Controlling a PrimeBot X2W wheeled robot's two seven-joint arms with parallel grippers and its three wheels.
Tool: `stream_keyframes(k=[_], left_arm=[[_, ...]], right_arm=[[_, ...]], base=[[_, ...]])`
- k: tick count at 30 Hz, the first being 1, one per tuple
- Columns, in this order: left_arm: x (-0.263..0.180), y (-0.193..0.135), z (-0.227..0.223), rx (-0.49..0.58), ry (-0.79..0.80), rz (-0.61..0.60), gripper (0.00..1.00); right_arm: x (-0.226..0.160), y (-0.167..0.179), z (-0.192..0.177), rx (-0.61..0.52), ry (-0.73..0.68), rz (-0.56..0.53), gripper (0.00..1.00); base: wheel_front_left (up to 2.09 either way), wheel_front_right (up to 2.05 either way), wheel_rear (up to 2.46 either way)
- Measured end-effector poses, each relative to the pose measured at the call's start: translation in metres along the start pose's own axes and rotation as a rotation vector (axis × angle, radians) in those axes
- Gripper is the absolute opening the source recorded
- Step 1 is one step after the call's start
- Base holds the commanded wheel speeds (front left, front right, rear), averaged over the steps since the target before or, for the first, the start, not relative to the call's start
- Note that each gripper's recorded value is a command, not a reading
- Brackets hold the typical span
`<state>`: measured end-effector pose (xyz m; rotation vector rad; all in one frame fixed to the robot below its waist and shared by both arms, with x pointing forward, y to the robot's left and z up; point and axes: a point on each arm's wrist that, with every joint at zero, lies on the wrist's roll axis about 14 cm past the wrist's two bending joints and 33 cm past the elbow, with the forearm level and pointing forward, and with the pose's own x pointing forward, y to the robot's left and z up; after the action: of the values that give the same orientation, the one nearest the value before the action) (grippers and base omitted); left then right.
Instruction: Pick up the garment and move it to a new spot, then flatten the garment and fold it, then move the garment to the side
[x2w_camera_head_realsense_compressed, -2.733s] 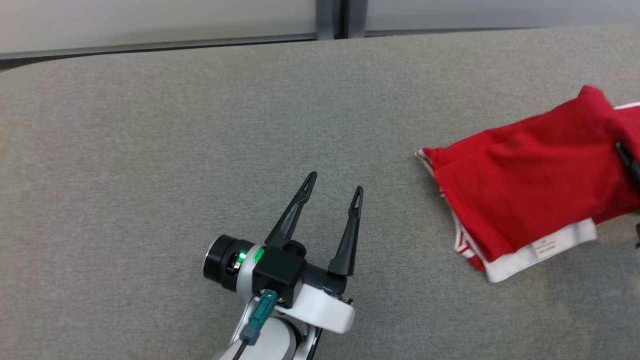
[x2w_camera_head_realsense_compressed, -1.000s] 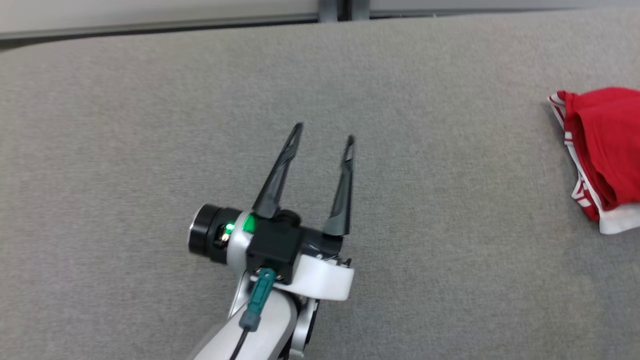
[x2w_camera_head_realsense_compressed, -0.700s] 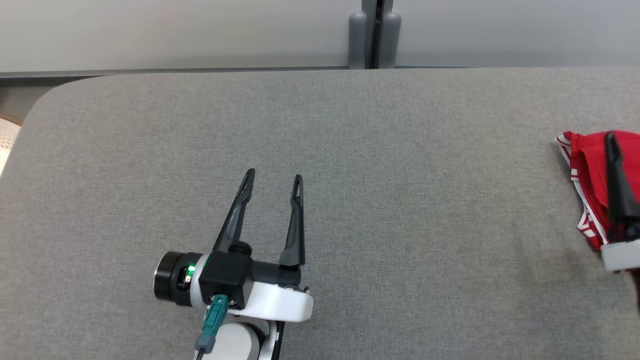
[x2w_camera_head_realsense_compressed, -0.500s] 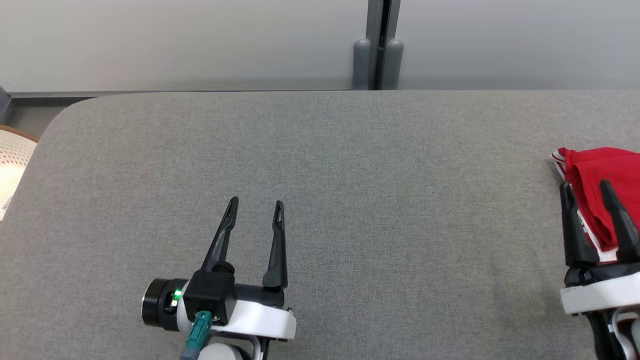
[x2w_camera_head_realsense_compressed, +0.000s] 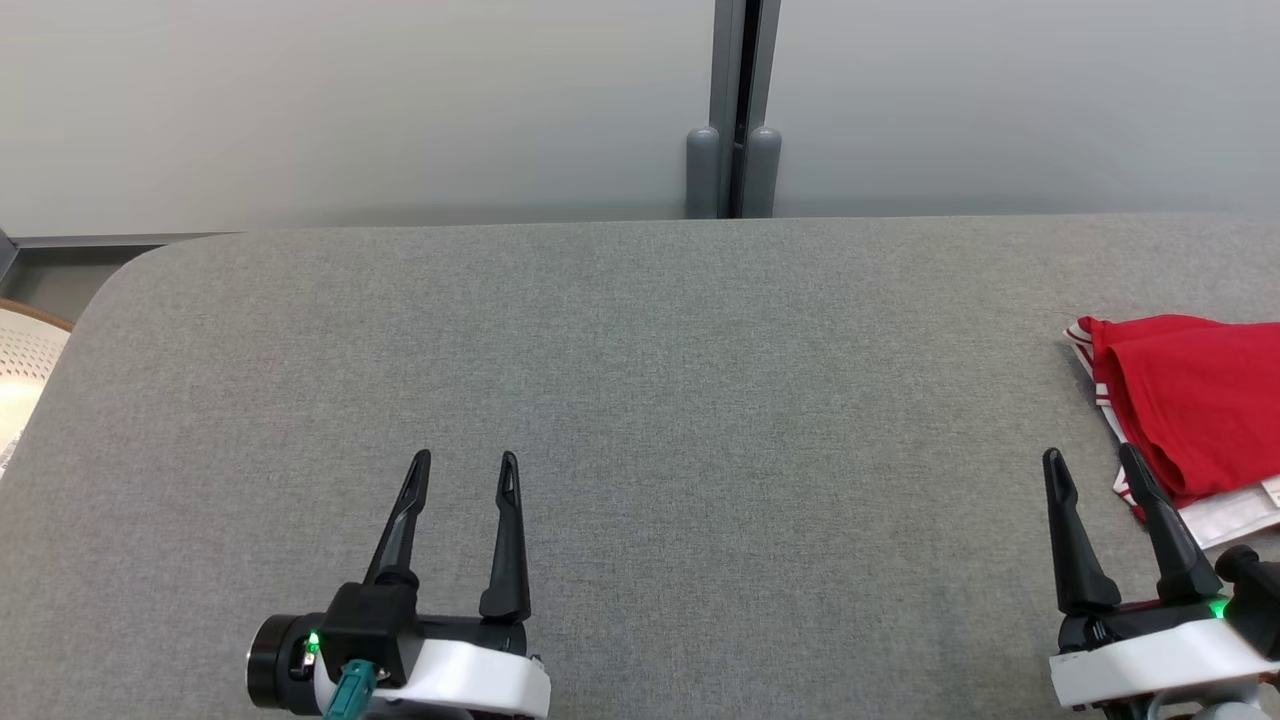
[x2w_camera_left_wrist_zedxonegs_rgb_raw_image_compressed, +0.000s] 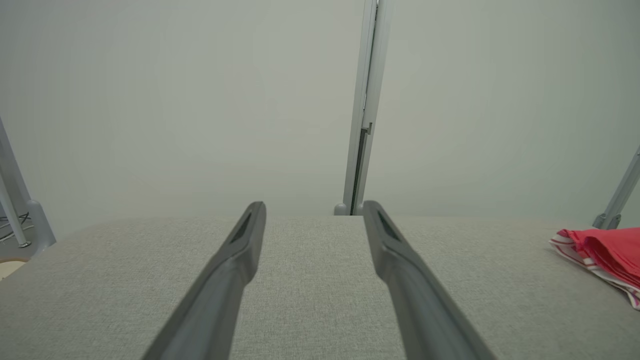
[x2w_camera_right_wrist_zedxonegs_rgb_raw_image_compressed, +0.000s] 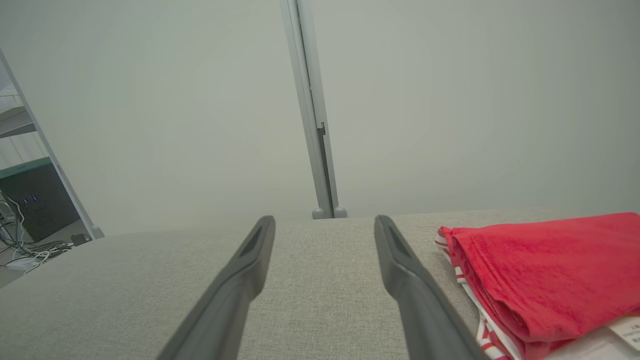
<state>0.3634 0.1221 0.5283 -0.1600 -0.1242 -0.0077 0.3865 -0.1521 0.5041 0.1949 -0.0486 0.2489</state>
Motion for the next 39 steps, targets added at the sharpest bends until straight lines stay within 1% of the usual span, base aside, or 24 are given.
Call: stream_keyframes(k=[5, 16, 24, 36, 37, 39], left_arm=[[-0.001, 0.003, 0.003, -0.003, -0.008, 0.002, 1.0], [-0.006, -0.001, -0.009, -0.047, 0.033, -0.032, 1.0], [-0.004, 0.004, -0.008, -0.085, 0.033, -0.012, 1.0], [-0.004, 0.003, -0.007, -0.111, 0.032, -0.02, 1.0], [-0.004, 0.002, -0.007, -0.111, 0.032, -0.025, 0.0], [-0.007, 0.002, -0.014, -0.109, 0.056, -0.023, 0.0]], right_arm=[[-0.001, 0.003, 0.001, -0.001, -0.006, 0.003, 1.0], [0.0, 0.002, 0.008, -0.062, -0.027, -0.002, 1.0], [0.0, -0.002, 0.013, -0.063, -0.045, -0.025, 1.0], [-0.002, -0.004, 0.015, -0.065, -0.053, -0.035, 1.0], [-0.002, -0.004, 0.015, -0.065, -0.053, -0.034, 0.0], [-0.003, -0.003, 0.008, -0.055, -0.034, -0.038, 0.0]], base=[[0.0, 0.0, 0.0], [0.0, 0.0, 0.0], [0.0, 0.0, 0.0], [0.0, 0.0, 0.0], [0.0, 0.0, 0.0], [0.0, 0.0, 0.0]])
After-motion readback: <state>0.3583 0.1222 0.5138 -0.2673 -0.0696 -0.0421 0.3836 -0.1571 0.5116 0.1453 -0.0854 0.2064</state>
